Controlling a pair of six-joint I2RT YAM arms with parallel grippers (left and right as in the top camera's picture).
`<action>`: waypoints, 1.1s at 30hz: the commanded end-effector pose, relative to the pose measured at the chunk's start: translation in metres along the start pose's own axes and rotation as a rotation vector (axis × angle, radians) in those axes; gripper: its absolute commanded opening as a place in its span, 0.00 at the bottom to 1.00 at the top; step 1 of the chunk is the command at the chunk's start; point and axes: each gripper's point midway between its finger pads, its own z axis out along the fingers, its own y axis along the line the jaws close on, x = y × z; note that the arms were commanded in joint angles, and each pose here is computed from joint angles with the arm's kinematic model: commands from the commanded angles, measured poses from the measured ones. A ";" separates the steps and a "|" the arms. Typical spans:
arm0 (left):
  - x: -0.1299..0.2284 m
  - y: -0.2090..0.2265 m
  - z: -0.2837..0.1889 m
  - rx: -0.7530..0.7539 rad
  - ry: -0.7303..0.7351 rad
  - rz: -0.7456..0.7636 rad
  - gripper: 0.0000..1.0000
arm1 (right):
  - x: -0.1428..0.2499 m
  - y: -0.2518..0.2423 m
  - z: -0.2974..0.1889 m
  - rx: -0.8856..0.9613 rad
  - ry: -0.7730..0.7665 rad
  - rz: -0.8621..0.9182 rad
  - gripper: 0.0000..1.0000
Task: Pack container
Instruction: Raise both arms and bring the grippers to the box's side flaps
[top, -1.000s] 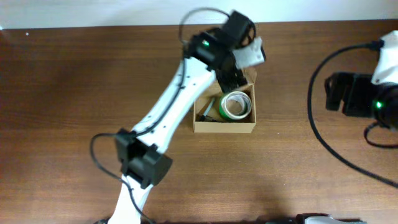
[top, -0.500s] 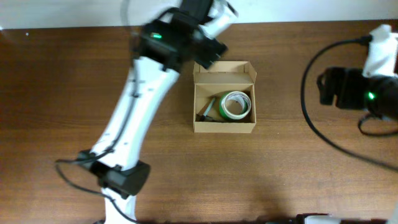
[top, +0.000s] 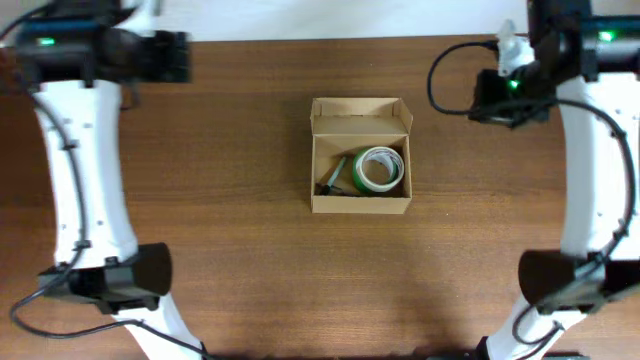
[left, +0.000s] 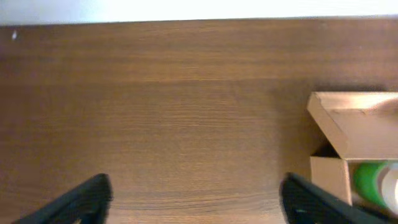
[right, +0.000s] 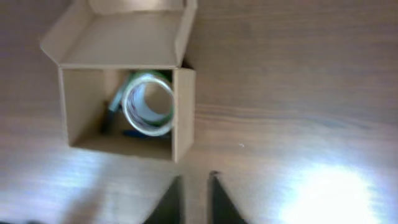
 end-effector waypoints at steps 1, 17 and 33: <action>0.003 0.015 0.023 0.079 0.035 -0.088 0.70 | -0.011 0.011 0.012 -0.086 -0.003 0.030 0.04; 0.042 0.014 0.201 0.449 0.242 -0.310 0.02 | -0.046 0.006 0.097 -0.473 0.162 0.319 0.04; 0.011 -0.112 0.257 0.809 0.193 -0.380 0.02 | -0.052 -0.037 0.124 -0.537 0.236 0.595 0.04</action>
